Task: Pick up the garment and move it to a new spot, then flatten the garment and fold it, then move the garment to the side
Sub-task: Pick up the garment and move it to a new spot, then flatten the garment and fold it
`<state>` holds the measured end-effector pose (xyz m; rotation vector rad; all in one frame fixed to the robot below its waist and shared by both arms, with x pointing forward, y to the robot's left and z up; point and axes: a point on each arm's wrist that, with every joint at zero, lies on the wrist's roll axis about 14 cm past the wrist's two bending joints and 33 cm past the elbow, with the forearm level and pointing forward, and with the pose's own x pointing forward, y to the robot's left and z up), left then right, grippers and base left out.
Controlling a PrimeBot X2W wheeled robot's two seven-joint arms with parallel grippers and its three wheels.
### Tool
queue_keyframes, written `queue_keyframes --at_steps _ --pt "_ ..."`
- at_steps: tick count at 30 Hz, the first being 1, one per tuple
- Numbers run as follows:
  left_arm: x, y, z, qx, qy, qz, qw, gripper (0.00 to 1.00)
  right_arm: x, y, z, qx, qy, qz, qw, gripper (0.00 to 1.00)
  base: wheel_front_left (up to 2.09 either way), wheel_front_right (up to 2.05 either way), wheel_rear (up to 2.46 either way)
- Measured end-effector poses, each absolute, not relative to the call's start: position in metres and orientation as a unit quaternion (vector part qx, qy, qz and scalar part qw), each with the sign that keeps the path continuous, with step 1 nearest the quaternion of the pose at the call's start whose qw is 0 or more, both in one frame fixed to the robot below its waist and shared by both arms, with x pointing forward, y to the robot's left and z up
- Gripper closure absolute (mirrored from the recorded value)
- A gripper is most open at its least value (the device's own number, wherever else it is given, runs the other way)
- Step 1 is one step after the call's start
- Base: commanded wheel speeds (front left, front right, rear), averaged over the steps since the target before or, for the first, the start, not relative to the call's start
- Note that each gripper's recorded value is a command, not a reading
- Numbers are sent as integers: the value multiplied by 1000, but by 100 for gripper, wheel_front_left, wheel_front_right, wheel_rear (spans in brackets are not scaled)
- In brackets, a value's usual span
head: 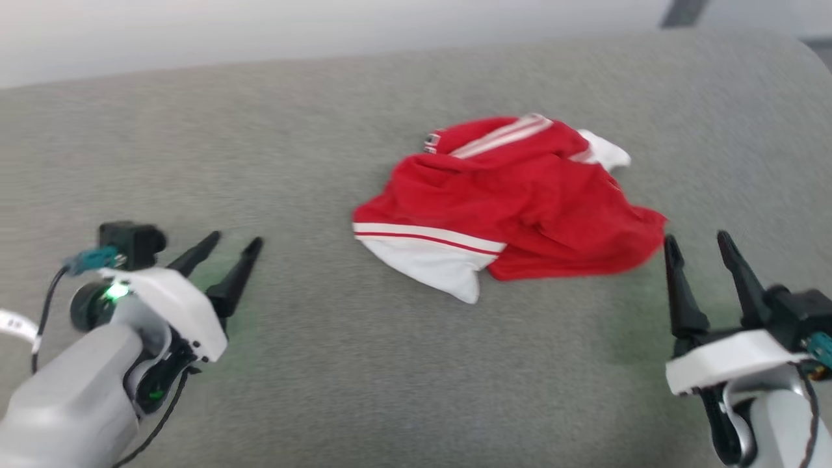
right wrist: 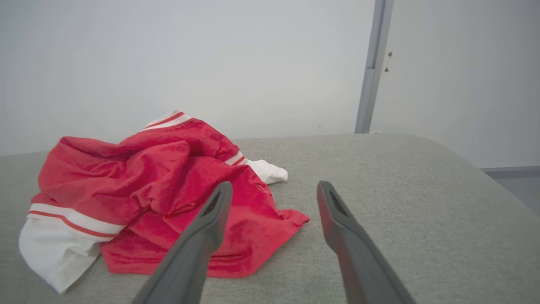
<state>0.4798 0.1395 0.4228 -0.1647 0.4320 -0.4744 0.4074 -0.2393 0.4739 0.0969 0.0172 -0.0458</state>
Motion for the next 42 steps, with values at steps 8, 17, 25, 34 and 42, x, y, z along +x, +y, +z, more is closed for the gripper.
queue_keyframes --at_steps 8,17,25,34,42 --pt "438 208 438 -118 152 -111 975 0 400 -226 482 46 -1 0 999 0 0 0 0" --pt "380 238 452 -107 81 -27 991 0 397 -216 503 44 -30 18 998 0 0 0 0" --pt "359 239 478 -45 19 -8 999 0 396 -211 511 41 -42 27 998 0 0 0 0" --pt "357 235 487 -25 -3 -4 1000 0 400 -210 517 38 -51 29 998 0 0 0 0" --pt "356 234 476 -33 12 5 999 0 401 -210 512 39 -44 28 998 0 0 0 0"
